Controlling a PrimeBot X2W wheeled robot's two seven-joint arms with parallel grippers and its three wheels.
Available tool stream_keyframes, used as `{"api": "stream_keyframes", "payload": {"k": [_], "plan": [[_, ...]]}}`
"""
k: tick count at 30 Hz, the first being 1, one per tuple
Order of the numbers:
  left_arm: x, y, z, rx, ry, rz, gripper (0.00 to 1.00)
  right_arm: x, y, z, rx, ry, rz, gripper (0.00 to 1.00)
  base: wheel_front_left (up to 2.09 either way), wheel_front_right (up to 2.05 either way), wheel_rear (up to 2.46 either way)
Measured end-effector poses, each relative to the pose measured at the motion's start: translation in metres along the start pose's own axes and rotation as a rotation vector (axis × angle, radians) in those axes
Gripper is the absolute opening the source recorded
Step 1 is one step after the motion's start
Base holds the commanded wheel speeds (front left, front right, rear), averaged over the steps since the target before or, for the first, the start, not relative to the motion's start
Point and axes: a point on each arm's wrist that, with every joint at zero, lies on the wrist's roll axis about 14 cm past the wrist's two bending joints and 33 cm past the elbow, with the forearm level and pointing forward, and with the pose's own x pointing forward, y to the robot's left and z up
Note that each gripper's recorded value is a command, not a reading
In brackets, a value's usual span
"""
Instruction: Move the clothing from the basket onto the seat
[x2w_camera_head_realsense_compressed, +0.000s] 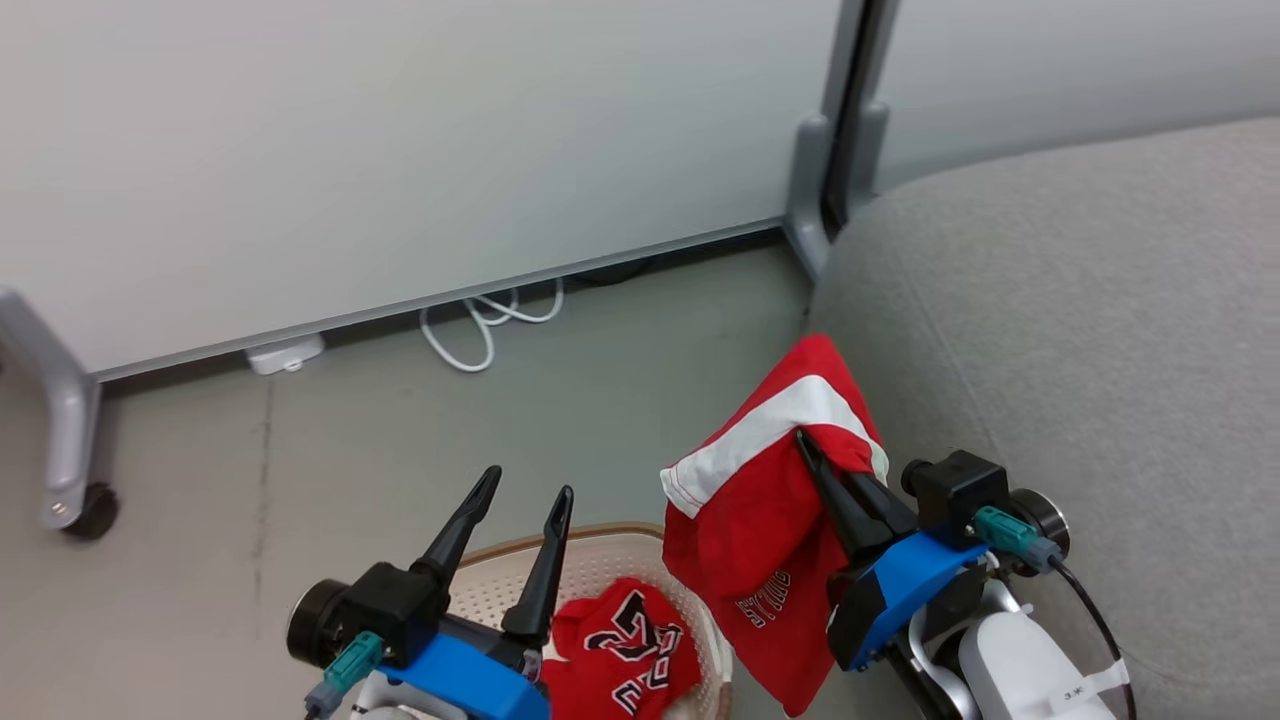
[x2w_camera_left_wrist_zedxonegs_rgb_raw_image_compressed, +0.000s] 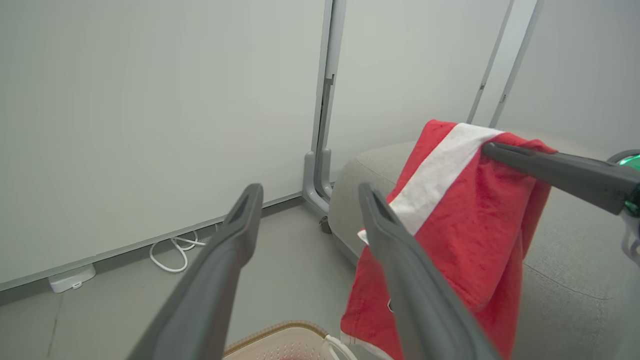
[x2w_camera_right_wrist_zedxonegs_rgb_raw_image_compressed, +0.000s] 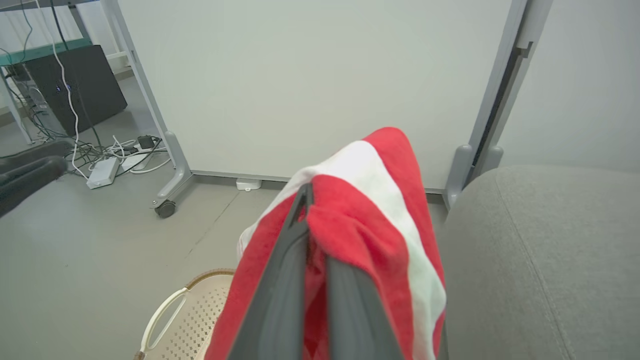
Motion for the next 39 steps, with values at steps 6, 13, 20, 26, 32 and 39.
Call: {"api": "stream_keyframes", "payload": {"k": [6, 13, 20, 26, 32, 39], "plan": [[0.024, -0.03, -0.006, -0.006, 0.017, -0.126, 1.0, -0.016, -0.029, -0.002, 0.001, 0.001, -0.091, 0.0, 0.0, 0.0, 0.0], [0.048, -0.067, -0.015, -0.023, 0.041, -0.269, 1.0, -0.042, -0.063, -0.007, 0.006, 0.008, -0.21, 0.0, 0.0, 0.0, 0.0], [0.061, -0.094, -0.027, -0.036, 0.072, -0.368, 1.0, -0.067, -0.088, -0.011, 0.015, 0.015, -0.305, 0.0, 0.0, 0.0, 0.0], [0.067, -0.106, -0.033, -0.044, 0.087, -0.415, 1.0, -0.081, -0.099, -0.014, 0.029, 0.018, -0.356, 0.0, 0.0, 0.0, 0.0], [0.068, -0.108, -0.037, -0.047, 0.095, -0.424, 1.0, -0.083, -0.104, -0.018, 0.047, 0.025, -0.373, 0.0, 0.0, 0.0, 0.0], [0.078, -0.096, -0.04, -0.051, 0.09, -0.417, 1.0, -0.057, -0.145, 0.011, 0.038, -0.024, -0.43, 0.0, 0.0, 0.0, 0.0]]}}
